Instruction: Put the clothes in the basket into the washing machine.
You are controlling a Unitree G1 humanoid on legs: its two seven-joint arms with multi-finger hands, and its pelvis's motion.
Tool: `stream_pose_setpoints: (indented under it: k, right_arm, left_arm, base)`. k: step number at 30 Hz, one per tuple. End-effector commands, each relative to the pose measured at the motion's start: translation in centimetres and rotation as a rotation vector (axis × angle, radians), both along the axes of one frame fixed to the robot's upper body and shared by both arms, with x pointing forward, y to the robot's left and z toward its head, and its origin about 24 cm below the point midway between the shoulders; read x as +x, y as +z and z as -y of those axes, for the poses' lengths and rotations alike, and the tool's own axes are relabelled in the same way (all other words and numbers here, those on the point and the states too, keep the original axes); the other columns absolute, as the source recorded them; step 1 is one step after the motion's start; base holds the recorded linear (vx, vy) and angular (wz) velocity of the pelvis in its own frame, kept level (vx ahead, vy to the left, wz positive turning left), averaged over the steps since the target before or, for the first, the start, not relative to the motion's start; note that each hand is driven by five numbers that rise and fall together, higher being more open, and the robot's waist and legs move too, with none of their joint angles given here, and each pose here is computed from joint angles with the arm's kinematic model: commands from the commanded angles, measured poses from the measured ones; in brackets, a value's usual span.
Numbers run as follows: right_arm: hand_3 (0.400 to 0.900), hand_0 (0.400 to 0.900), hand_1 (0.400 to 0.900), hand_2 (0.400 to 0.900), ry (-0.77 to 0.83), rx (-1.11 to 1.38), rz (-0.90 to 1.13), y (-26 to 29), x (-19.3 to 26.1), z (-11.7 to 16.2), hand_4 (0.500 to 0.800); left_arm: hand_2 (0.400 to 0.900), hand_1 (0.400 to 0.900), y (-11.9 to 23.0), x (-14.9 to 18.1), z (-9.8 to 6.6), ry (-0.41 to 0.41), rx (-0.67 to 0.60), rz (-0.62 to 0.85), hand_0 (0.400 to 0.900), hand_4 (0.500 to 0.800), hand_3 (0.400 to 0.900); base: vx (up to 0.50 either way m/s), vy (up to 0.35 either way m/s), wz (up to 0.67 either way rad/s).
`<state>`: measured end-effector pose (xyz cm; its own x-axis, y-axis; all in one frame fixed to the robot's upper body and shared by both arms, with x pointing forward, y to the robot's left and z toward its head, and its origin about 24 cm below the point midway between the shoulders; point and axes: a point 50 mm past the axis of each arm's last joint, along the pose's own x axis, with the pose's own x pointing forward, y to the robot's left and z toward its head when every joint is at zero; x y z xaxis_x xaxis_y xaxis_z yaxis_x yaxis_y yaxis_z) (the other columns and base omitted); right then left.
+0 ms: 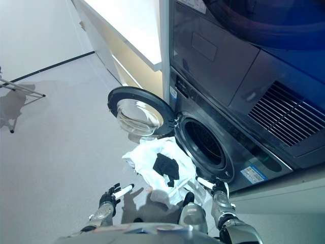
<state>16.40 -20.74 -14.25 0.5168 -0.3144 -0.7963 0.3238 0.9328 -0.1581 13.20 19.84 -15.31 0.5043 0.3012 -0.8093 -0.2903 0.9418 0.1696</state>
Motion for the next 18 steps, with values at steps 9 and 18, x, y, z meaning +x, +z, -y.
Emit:
stream_pose_setpoints:
  k: [9, 18]
  right_arm:
    - [0.9, 0.9, 0.9, 0.9, 0.025, -0.005, 0.153, 1.94, 4.05, -0.77, 0.8]
    - [0.9, 0.9, 0.9, 0.9, 0.014, 0.01, 0.165, 2.04, 4.24, -0.88, 0.8]
  left_arm:
    - [0.9, 0.9, 0.96, 1.71, -0.99, -0.014, 0.043, 0.096, 0.9, 0.8, 0.9]
    - [0.9, 0.9, 0.9, 1.66, -0.75, -0.012, 0.034, 0.096, 0.9, 0.8, 0.9]
  base:
    - [0.0, 0.0, 0.0]
    - [0.0, 0.0, 0.0]
